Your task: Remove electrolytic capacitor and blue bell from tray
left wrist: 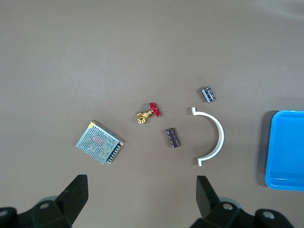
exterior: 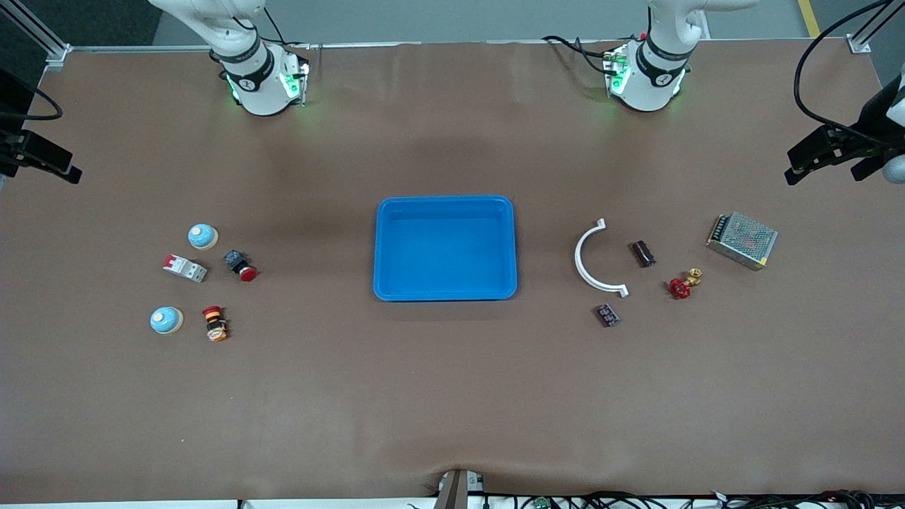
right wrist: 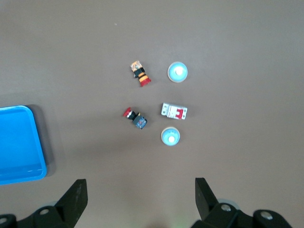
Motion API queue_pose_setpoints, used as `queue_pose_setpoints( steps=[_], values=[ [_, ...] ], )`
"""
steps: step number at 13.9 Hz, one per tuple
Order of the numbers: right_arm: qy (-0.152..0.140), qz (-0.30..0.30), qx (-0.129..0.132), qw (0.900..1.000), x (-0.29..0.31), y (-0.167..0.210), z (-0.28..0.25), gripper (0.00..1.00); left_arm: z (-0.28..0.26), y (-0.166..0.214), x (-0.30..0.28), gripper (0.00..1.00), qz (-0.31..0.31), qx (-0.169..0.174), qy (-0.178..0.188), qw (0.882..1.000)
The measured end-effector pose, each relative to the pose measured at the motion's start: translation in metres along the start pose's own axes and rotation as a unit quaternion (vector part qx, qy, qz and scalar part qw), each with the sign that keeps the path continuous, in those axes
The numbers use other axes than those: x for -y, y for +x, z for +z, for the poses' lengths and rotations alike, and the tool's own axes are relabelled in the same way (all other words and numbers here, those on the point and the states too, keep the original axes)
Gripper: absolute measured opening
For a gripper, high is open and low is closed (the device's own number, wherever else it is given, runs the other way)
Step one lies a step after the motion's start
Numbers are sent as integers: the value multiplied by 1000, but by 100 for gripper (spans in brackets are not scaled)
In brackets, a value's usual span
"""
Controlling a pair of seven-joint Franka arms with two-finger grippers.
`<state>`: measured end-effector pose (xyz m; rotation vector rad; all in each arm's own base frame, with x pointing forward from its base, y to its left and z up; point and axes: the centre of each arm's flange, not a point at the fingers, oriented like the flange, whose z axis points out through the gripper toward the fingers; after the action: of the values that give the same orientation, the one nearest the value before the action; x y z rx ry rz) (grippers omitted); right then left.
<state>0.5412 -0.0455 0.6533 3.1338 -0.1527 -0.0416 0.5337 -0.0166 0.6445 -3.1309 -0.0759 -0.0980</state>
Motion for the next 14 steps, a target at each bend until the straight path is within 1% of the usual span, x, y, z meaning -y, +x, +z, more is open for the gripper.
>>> queue_pose_setpoints(
  steps=[2,14],
  values=[
    [0,-11,-8,1000,1,2,-1,100,0,0,0,100,0,0,0,1000],
    [1,-19,-8,1000,8,2,-1,100,1,0,0,100,0,1,0,1000]
  ],
)
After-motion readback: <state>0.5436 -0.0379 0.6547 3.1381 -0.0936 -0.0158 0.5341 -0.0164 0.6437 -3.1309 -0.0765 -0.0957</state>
